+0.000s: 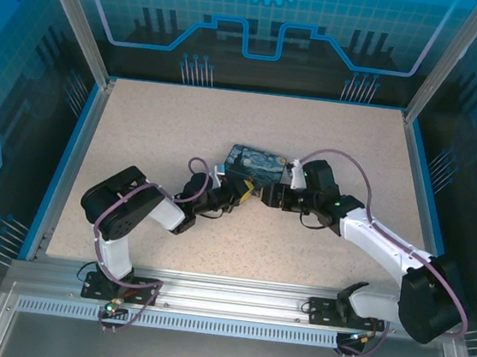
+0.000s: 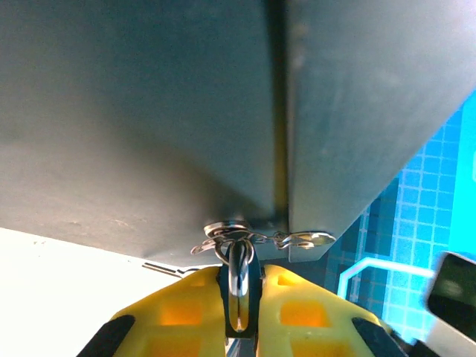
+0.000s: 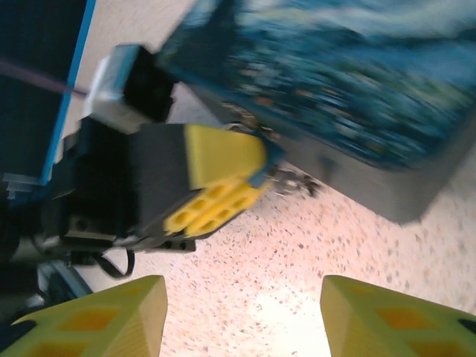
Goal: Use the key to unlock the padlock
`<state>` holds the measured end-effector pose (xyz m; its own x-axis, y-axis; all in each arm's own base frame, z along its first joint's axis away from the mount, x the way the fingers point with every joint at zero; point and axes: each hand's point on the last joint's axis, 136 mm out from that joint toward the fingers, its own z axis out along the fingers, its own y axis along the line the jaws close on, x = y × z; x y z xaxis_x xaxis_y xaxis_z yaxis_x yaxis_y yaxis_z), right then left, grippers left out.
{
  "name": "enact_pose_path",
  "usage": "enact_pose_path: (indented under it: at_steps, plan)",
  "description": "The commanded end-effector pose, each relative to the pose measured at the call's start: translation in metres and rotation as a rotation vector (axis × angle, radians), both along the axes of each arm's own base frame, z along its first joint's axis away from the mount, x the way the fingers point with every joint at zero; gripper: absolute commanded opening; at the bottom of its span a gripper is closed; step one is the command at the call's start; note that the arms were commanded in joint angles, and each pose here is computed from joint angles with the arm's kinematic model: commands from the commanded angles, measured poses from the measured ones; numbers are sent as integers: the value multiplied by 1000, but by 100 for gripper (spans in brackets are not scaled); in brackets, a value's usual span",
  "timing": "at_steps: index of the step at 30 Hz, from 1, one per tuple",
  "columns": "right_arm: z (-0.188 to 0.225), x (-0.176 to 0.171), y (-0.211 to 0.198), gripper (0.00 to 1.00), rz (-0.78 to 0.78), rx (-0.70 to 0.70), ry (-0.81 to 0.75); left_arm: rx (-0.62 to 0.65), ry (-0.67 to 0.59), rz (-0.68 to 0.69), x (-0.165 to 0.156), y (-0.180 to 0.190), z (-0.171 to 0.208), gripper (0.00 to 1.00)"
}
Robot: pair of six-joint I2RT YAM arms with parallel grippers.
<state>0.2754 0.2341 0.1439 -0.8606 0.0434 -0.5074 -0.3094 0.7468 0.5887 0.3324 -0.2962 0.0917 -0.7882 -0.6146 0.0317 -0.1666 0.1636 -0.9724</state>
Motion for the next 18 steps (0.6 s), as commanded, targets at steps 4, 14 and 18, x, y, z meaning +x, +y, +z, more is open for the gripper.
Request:
enact_pose_path:
  at_steps: [4,14,18]
  plan:
    - [-12,5,-6,40,148,-300,-186,-57,35,0,6,-3,14,0]
    - [17,19,4,45,225,-337,-306,-50,114,4,8,-5,39,0]
    - [21,22,9,49,246,-335,-322,-15,120,-18,10,-7,52,0]
